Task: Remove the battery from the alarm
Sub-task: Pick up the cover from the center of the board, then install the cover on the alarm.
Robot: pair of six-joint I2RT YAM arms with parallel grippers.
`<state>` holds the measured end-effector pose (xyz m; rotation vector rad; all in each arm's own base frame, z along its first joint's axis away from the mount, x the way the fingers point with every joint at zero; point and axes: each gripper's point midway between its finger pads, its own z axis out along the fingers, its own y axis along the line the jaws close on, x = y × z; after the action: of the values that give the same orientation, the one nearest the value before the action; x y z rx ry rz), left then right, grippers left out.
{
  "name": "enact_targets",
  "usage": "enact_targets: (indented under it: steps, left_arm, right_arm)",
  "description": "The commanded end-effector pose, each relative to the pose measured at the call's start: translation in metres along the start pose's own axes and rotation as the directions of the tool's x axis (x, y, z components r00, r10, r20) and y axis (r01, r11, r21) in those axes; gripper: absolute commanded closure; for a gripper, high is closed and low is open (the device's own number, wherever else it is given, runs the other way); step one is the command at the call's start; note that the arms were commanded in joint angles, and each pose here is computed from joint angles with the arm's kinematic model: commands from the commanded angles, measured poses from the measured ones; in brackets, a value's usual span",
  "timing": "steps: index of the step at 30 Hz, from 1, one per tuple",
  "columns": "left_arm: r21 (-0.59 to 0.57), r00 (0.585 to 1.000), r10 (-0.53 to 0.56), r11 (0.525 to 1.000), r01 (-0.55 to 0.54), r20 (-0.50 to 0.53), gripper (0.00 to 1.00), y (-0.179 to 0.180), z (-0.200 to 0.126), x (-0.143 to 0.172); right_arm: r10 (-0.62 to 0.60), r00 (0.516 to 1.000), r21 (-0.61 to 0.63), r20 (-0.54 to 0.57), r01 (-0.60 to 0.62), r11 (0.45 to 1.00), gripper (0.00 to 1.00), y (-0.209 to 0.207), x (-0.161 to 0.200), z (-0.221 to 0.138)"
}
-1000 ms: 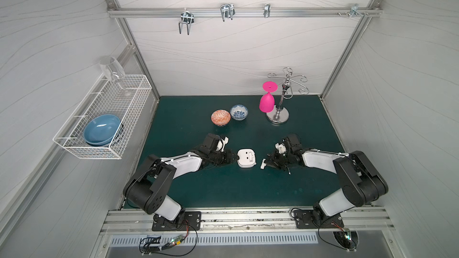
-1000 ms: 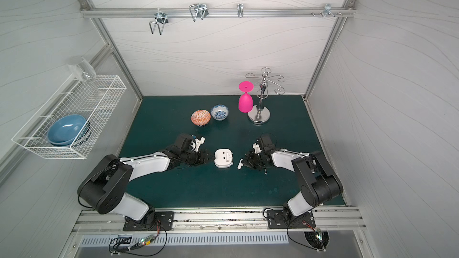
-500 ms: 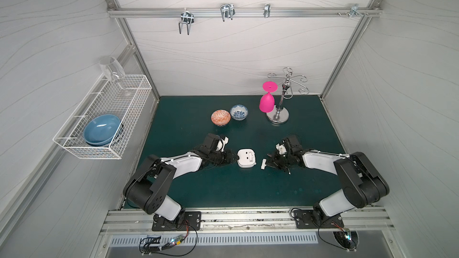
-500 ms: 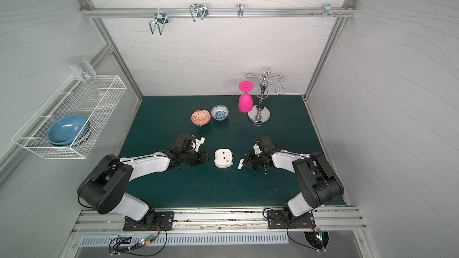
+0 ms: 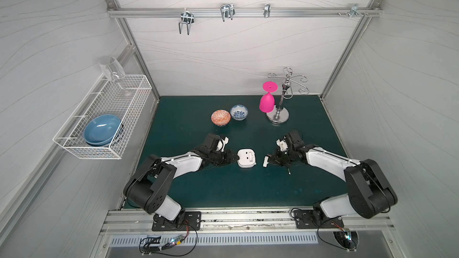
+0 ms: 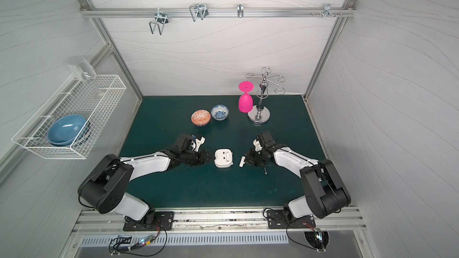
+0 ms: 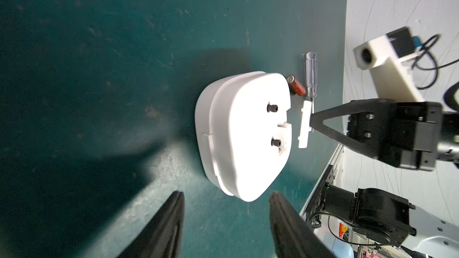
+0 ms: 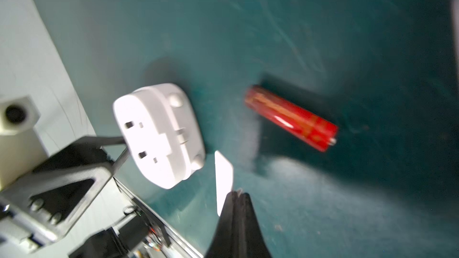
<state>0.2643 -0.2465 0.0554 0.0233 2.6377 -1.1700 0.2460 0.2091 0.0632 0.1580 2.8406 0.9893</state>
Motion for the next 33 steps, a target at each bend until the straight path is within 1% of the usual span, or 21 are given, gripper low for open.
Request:
enact_targets:
  steps: [1, 4, 6, 10, 15, 23, 33]
  left_arm:
    - [0.068, 0.999, 0.037, 0.997, -0.039, 0.031, 0.41, -0.023, 0.000, -0.021]
    - [0.077, 0.999, 0.035, 0.996, -0.037, 0.022, 0.42, -0.024, 0.002, -0.022]
    - [0.078, 0.999, 0.027, 0.997, -0.028, 0.016, 0.42, -0.023, 0.005, -0.022]
    - [0.079, 1.000, 0.013, 0.997, -0.013, 0.005, 0.42, -0.020, 0.009, -0.021]
    - [0.075, 1.000, -0.001, 0.997, 0.002, -0.006, 0.43, -0.015, 0.014, -0.019]
    - [0.084, 0.999, -0.026, 0.996, 0.027, -0.021, 0.43, -0.009, 0.021, -0.014]
    - [0.082, 0.999, -0.041, 0.996, 0.043, -0.027, 0.44, -0.003, 0.026, -0.011]
  right_arm:
    - [-0.161, 0.982, 0.000, -0.102, 0.161, 0.987, 1.00, 0.014, 0.009, -0.011]
    - [-0.249, 0.951, 0.006, -0.182, 0.254, 0.967, 1.00, 0.024, 0.012, -0.012]
    - [-0.277, 0.935, 0.011, -0.221, 0.287, 0.958, 1.00, 0.030, 0.012, -0.009]
    - [-0.306, 0.916, 0.005, -0.258, 0.318, 0.948, 1.00, 0.047, 0.010, -0.001]
    - [-0.302, 0.899, 0.005, -0.316, 0.320, 0.947, 1.00, 0.061, 0.017, 0.014]
    - [-0.202, 0.935, 0.055, -0.293, 0.227, 0.972, 1.00, 0.063, 0.006, 0.029]
    - [-0.208, 0.931, 0.099, -0.300, 0.247, 0.964, 1.00, 0.061, -0.001, 0.041]
